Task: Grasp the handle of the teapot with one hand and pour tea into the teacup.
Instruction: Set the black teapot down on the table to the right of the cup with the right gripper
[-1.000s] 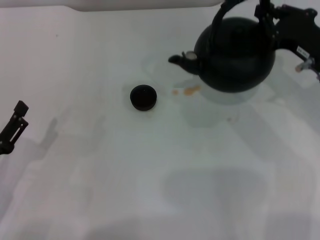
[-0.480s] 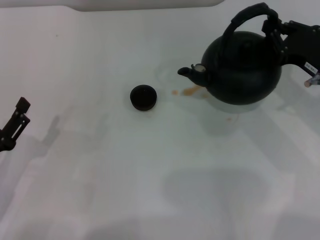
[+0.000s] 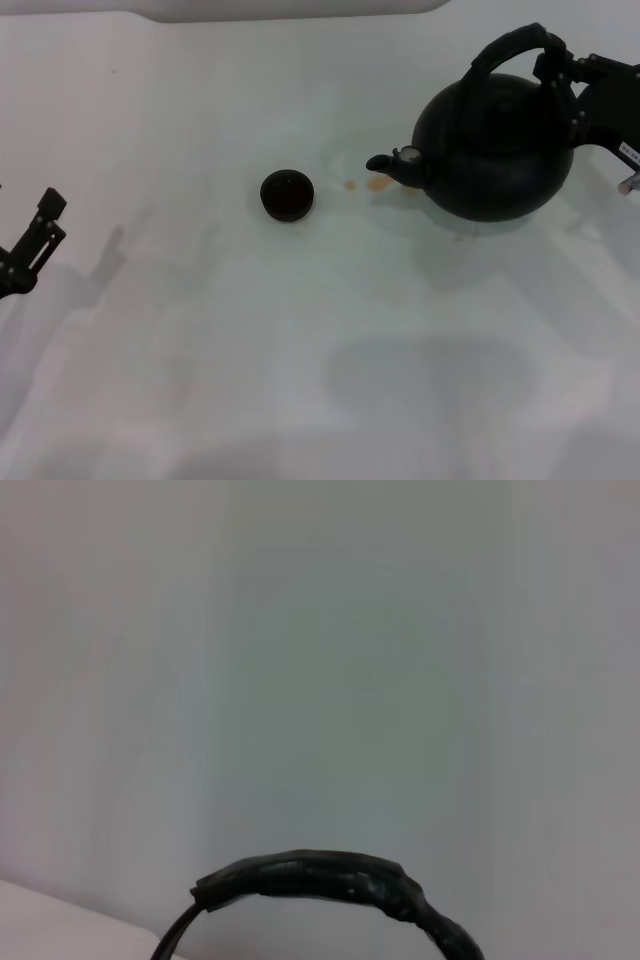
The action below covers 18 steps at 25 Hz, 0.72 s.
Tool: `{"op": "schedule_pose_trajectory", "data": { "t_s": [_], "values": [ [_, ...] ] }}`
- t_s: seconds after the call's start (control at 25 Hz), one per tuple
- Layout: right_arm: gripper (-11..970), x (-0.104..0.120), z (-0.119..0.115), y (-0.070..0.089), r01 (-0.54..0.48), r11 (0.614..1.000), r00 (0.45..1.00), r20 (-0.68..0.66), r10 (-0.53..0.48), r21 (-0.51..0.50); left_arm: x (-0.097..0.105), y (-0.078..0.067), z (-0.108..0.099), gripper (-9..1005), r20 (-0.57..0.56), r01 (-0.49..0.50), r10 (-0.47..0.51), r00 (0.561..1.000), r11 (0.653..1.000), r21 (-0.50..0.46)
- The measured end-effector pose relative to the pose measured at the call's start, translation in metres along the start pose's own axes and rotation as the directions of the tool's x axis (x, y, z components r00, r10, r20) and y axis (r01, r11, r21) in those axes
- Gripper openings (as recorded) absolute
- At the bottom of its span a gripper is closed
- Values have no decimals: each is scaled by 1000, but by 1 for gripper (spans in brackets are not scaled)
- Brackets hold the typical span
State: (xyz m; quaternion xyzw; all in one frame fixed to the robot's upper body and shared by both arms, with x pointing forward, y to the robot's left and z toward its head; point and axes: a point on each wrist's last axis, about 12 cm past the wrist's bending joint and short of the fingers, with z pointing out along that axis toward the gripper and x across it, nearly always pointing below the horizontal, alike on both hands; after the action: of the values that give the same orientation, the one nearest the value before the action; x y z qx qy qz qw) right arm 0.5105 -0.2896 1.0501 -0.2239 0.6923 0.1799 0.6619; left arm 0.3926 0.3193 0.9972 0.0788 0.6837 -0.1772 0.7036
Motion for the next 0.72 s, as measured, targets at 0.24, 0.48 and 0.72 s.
{"op": "schedule_pose_trajectory", "data": {
  "t_s": [0.24, 0.48, 0.72],
  "values": [
    [113, 5, -1, 1, 49, 999, 999, 3, -49, -13, 1, 0, 0, 798, -5, 0, 0, 1000, 1000, 2],
    [113, 6, 3, 1, 83, 996, 997, -1, -83, -23, 1, 0, -2, 798, -8, 1, -1, 1000, 1000, -1],
    [113, 12, 5, 1, 118, 993, 993, -23, -119, -30, 1, 0, -3, 798, -10, 1, -1, 1000, 1000, -2]
  ]
}}
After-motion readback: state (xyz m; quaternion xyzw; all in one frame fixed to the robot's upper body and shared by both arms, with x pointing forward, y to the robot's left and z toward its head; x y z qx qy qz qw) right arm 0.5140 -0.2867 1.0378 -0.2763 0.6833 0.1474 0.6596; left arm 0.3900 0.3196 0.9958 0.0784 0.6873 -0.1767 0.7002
